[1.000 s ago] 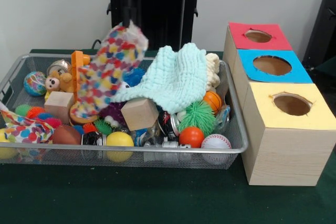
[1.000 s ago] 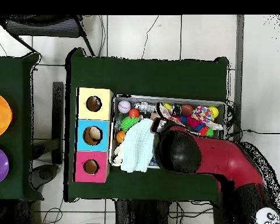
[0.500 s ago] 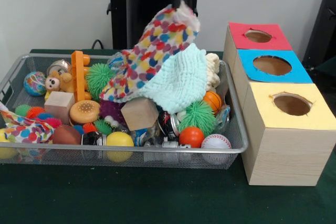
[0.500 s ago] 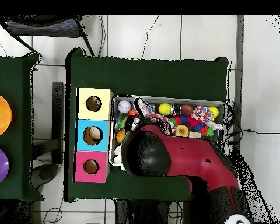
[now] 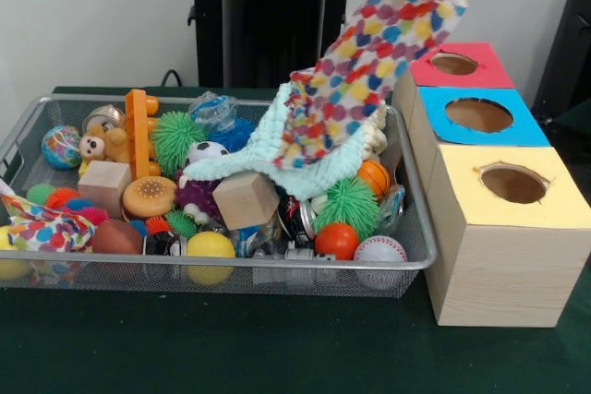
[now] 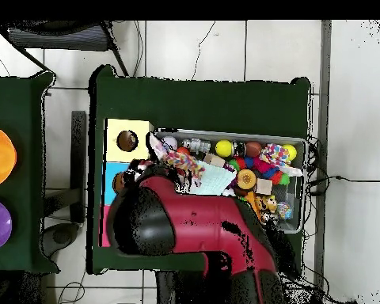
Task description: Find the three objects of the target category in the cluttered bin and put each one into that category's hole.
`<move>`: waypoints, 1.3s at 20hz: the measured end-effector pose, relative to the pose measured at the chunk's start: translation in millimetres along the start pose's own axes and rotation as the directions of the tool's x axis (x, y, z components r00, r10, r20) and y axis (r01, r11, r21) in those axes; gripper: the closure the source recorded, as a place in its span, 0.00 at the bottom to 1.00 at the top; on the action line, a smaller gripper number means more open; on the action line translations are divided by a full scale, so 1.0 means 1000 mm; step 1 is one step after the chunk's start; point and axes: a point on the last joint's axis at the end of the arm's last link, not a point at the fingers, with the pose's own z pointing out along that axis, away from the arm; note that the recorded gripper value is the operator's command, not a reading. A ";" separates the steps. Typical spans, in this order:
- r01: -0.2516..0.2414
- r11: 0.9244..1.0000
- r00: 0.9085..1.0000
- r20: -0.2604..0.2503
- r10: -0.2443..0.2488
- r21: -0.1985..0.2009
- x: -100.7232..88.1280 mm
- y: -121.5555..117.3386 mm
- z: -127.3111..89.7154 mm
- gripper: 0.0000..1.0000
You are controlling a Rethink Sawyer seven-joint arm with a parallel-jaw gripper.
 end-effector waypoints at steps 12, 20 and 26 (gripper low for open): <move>-0.084 0.996 0.996 -0.023 0.083 -0.043 0.054 0.112 -0.010 1.00; -0.143 0.988 0.990 -0.015 0.142 -0.058 0.059 0.147 -0.012 1.00; -0.169 0.984 0.985 0.005 0.170 -0.056 0.045 0.147 -0.011 1.00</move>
